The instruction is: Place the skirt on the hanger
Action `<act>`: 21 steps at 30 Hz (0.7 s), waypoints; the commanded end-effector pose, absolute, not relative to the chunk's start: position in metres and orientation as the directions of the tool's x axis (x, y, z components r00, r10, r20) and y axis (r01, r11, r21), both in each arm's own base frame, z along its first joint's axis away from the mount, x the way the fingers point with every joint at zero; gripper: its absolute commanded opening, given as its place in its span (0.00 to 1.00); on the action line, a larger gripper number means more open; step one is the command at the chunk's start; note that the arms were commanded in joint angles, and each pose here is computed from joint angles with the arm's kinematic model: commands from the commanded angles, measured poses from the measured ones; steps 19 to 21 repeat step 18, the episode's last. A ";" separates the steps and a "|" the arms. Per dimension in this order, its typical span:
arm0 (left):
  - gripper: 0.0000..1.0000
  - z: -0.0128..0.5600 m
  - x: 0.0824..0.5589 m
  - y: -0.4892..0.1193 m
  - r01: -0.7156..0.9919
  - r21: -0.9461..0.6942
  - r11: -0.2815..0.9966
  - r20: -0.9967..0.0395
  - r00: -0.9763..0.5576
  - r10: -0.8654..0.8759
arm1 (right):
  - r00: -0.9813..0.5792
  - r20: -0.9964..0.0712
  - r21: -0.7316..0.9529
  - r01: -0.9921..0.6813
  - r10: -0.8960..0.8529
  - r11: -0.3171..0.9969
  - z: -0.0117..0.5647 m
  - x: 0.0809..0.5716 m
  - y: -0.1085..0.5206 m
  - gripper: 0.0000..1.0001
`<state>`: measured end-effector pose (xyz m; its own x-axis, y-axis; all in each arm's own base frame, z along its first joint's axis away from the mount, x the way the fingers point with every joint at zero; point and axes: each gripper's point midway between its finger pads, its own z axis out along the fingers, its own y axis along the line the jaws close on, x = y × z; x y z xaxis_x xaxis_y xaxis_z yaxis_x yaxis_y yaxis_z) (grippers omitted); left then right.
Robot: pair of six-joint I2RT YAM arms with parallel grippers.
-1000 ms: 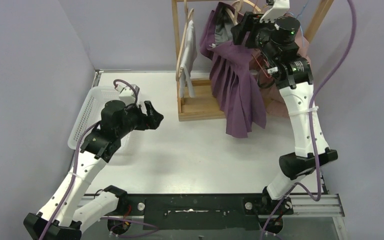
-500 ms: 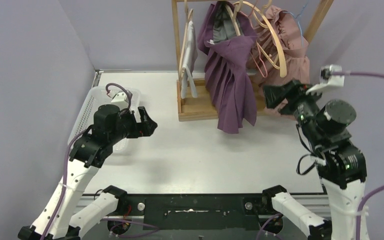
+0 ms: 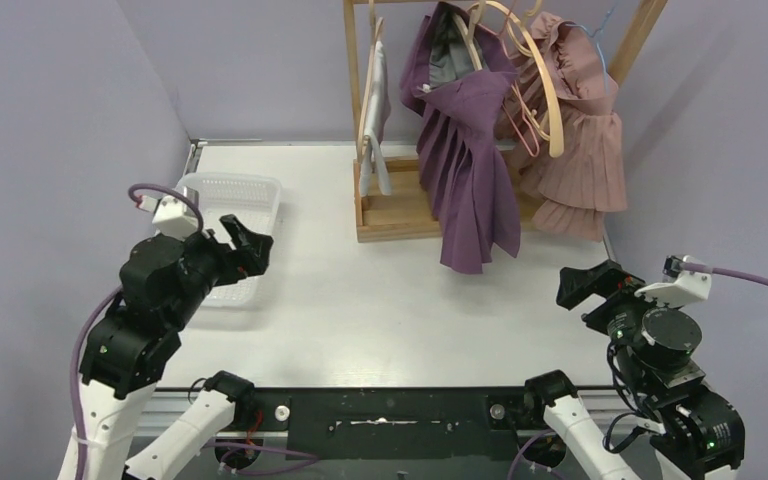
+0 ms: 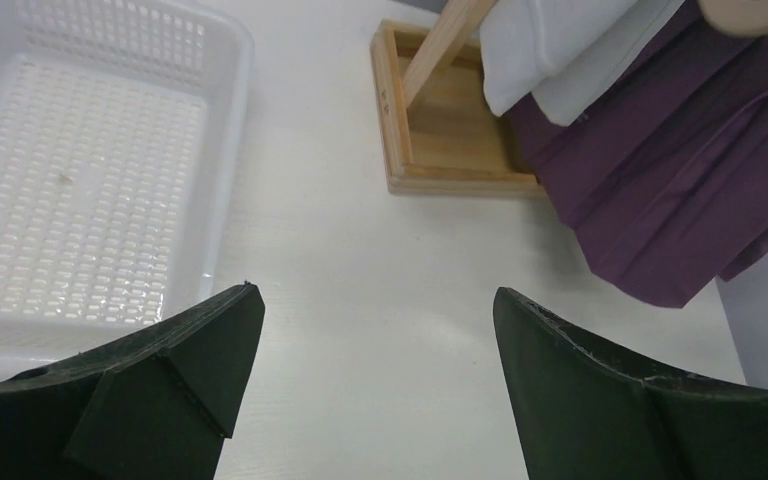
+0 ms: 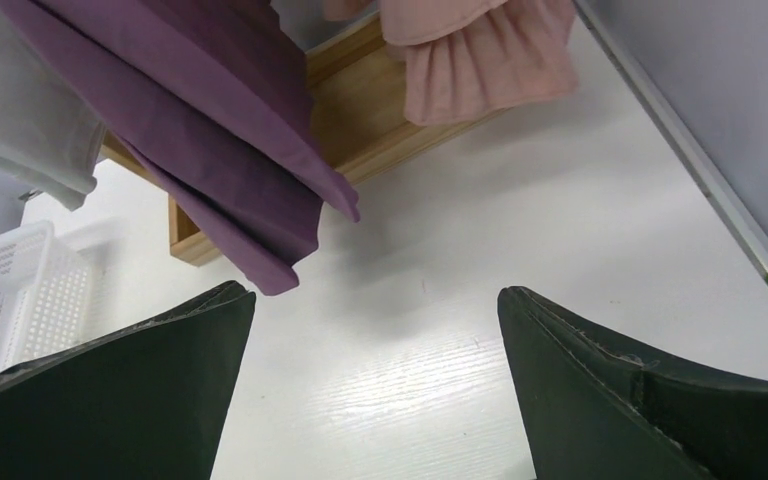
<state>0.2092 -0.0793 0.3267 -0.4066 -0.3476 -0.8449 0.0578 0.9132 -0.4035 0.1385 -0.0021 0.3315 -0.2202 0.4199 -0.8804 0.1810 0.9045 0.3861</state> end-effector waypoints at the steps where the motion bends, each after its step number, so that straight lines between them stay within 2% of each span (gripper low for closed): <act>1: 0.86 0.369 0.199 -0.052 -0.006 -0.397 0.918 -0.878 -0.287 -0.382 | -0.168 -0.894 0.364 0.274 0.416 0.890 0.345 0.126 -0.025 0.98; 10: 0.87 0.413 0.174 -0.030 -0.029 -0.430 0.902 -0.888 -0.169 -0.428 | -0.078 -0.908 0.380 0.264 0.412 0.887 0.365 0.100 -0.040 0.98; 21: 0.88 0.421 0.168 -0.029 0.001 -0.446 0.895 -0.887 -0.134 -0.442 | -0.063 -0.905 0.395 0.239 0.420 0.887 0.368 0.102 -0.037 0.98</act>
